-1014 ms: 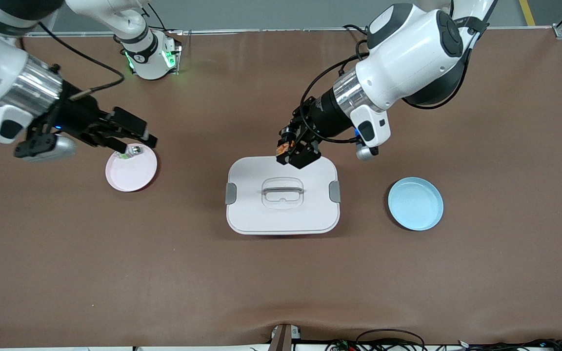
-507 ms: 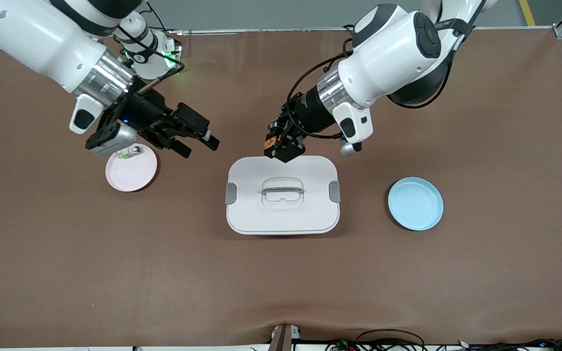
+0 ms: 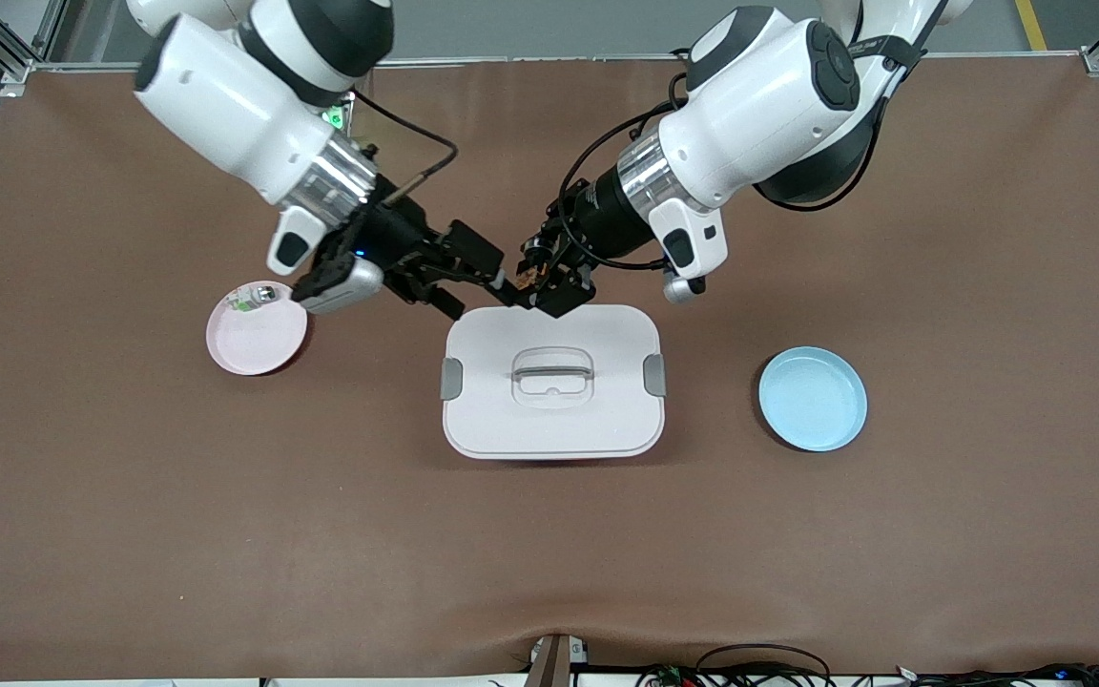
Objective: Transfer orange switch to right arm and place
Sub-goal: 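Grasp the switch with the right gripper beside the left gripper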
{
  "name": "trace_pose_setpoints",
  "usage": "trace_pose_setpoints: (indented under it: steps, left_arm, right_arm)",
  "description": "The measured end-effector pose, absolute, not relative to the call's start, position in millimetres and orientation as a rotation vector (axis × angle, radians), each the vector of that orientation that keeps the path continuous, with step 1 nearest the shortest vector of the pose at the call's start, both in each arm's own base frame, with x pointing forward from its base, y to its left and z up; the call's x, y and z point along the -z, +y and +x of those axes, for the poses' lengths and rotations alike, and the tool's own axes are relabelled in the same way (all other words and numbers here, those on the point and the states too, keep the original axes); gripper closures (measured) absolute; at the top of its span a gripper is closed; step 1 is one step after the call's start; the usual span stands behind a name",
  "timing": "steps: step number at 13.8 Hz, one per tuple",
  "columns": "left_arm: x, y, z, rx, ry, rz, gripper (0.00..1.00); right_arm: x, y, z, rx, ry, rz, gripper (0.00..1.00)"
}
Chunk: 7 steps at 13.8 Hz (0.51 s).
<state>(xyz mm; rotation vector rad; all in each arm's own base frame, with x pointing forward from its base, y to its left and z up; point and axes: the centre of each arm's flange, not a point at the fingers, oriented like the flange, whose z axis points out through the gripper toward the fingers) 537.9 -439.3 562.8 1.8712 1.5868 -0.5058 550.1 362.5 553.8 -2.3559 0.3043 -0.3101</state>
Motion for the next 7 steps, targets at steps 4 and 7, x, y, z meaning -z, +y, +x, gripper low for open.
trace_pose_setpoints:
  steps: [4,7]
  left_arm:
    - [-561.3,-439.2,538.2,0.507,1.589,1.872,0.27]
    - [-560.1,-438.7,540.3,0.501,1.591,1.862,0.27]
  right_arm:
    - [-552.4,363.4,550.1,0.266,0.343,-2.316,0.0]
    - [-558.7,367.5,547.5,0.237,0.335,-2.303,0.0]
